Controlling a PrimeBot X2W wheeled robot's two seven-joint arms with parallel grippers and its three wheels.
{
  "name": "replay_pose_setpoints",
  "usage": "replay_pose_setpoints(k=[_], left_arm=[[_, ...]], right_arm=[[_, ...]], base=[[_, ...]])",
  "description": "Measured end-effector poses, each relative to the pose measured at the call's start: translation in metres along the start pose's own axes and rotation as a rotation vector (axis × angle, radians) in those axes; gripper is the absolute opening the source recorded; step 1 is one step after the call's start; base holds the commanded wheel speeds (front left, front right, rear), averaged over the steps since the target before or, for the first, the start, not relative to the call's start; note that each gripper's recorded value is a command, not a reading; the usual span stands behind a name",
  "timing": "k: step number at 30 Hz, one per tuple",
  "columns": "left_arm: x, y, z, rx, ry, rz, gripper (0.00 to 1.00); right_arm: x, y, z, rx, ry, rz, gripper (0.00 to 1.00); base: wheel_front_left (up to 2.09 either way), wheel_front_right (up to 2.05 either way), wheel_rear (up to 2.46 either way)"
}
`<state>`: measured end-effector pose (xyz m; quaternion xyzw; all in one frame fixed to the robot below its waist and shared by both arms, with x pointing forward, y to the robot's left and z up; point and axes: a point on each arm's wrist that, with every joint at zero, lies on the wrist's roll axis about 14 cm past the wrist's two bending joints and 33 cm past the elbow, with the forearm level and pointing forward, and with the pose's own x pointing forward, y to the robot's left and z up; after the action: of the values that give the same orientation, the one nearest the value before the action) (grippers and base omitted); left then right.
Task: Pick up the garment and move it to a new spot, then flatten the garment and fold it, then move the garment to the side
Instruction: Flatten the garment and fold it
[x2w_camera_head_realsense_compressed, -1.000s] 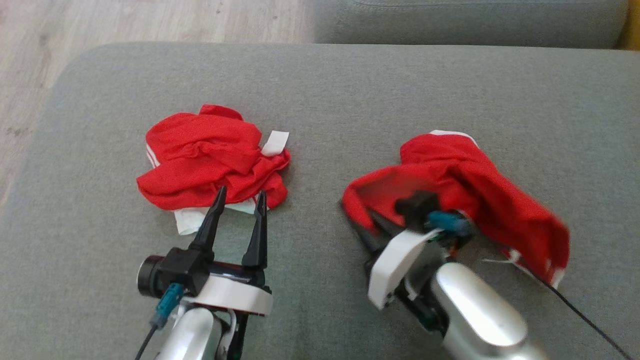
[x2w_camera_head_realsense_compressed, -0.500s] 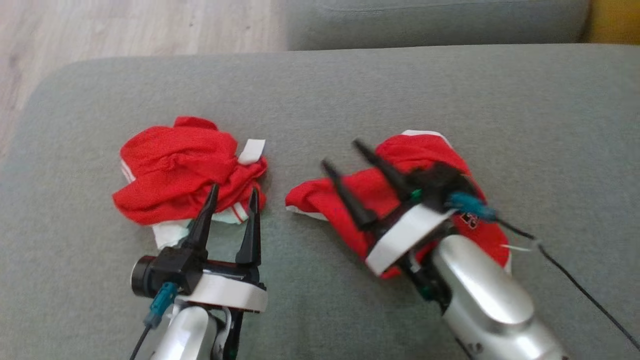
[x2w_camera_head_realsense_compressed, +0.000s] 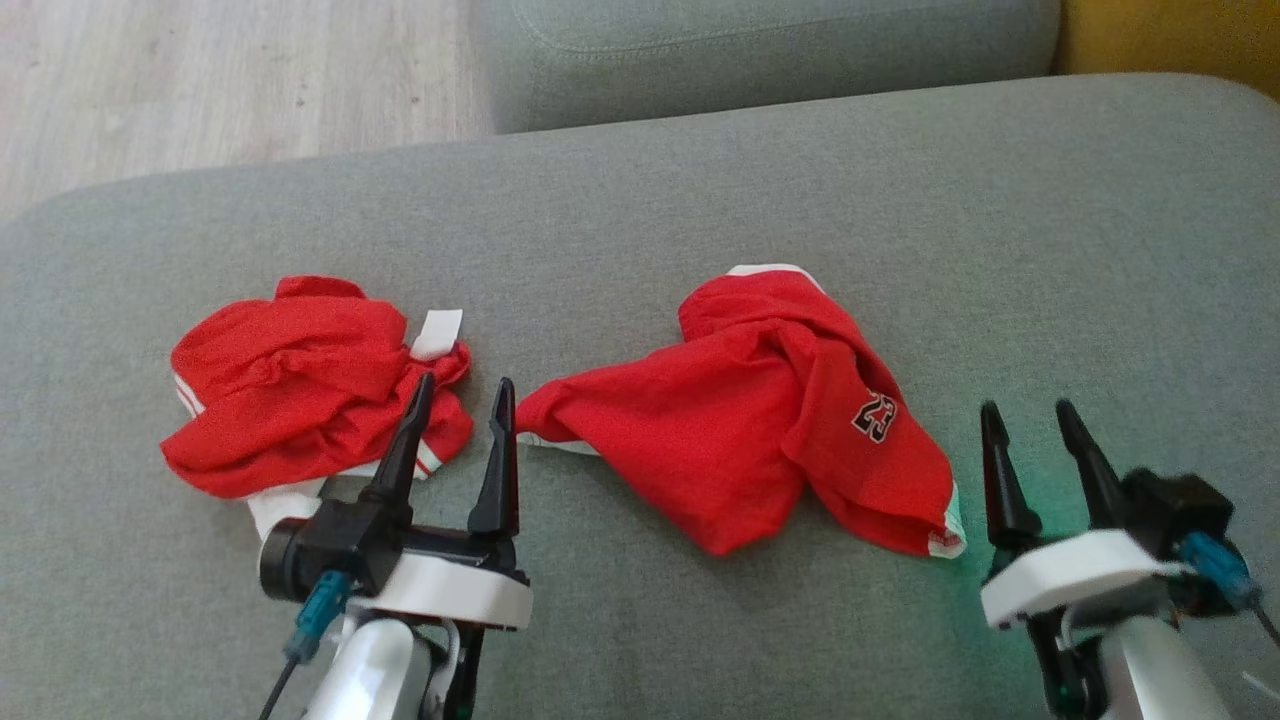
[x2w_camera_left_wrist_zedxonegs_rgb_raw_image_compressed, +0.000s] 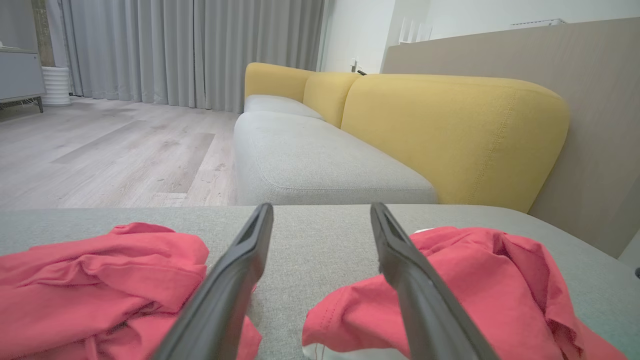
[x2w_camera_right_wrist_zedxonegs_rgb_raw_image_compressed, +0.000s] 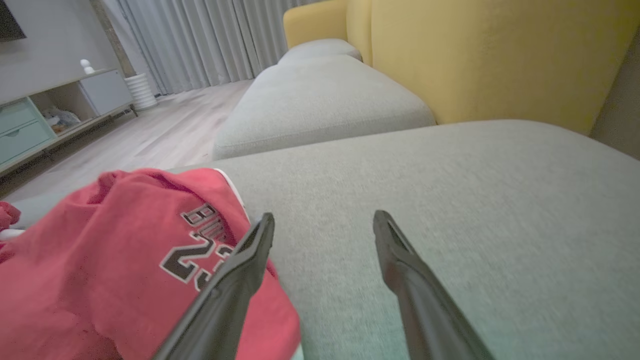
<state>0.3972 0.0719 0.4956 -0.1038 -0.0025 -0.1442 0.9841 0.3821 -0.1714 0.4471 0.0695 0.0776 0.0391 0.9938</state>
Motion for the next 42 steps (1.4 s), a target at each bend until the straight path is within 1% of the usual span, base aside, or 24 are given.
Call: replay_pose_setpoints(k=[2, 5, 9, 14, 18, 22, 23, 24, 28, 31, 33, 37, 42], left_arm=[[0.001, -0.001, -0.002, -0.002, 0.006, -0.003, 1.0], [0.002, -0.001, -0.005, -0.005, 0.014, -0.005, 1.0], [0.001, 0.002, -0.008, -0.006, 0.023, 0.003, 1.0], [-0.002, 0.01, -0.013, -0.007, 0.036, 0.028, 1.0], [-0.004, 0.016, -0.015, -0.006, 0.042, 0.044, 1.0], [-0.005, 0.017, -0.015, -0.007, 0.043, 0.046, 1.0], [-0.005, 0.018, -0.015, -0.007, 0.043, 0.047, 1.0], [-0.005, 0.018, -0.015, -0.007, 0.042, 0.047, 1.0], [-0.005, 0.017, -0.012, -0.005, 0.036, 0.044, 1.0], [-0.006, 0.015, -0.009, -0.002, 0.028, 0.039, 1.0], [-0.006, 0.013, -0.006, 0.0, 0.02, 0.036, 1.0], [-0.007, 0.011, 0.0, 0.004, 0.002, 0.031, 1.0], [-0.01, 0.009, 0.007, 0.0, -0.016, 0.034, 1.0]], right_arm=[[-0.006, -0.008, -0.011, 0.013, 0.035, -0.028, 1.0], [-0.004, -0.008, -0.017, 0.046, 0.067, -0.037, 1.0], [-0.002, -0.007, -0.037, 0.093, 0.149, -0.043, 1.0], [0.0, 0.013, -0.062, 0.118, 0.249, 0.01, 1.0], [-0.006, 0.026, -0.086, 0.13, 0.358, 0.046, 1.0], [-0.004, 0.029, -0.091, 0.124, 0.381, 0.056, 1.0], [-0.002, 0.03, -0.09, 0.124, 0.379, 0.059, 0.32], [0.0, 0.031, -0.088, 0.122, 0.374, 0.063, 0.0], [0.008, 0.027, -0.073, 0.108, 0.311, 0.053, 0.0], [0.021, 0.012, -0.042, 0.08, 0.2, 0.015, 0.0], [0.032, 0.004, -0.012, 0.056, 0.109, -0.002, 0.0], [0.051, -0.005, 0.064, -0.02, -0.074, -0.023, 0.0], [0.063, 0.002, 0.149, -0.165, -0.213, -0.006, 0.0]], base=[[0.0, 0.0, 0.0], [0.0, 0.0, 0.0], [0.0, 0.0, 0.0], [0.0, 0.0, 0.0], [0.0, 0.0, 0.0], [0.0, 0.0, 0.0], [0.0, 0.0, 0.0], [0.0, 0.0, 0.0], [0.0, 0.0, 0.0], [0.0, 0.0, 0.0], [0.0, 0.0, 0.0], [0.0, 0.0, 0.0], [0.0, 0.0, 0.0]])
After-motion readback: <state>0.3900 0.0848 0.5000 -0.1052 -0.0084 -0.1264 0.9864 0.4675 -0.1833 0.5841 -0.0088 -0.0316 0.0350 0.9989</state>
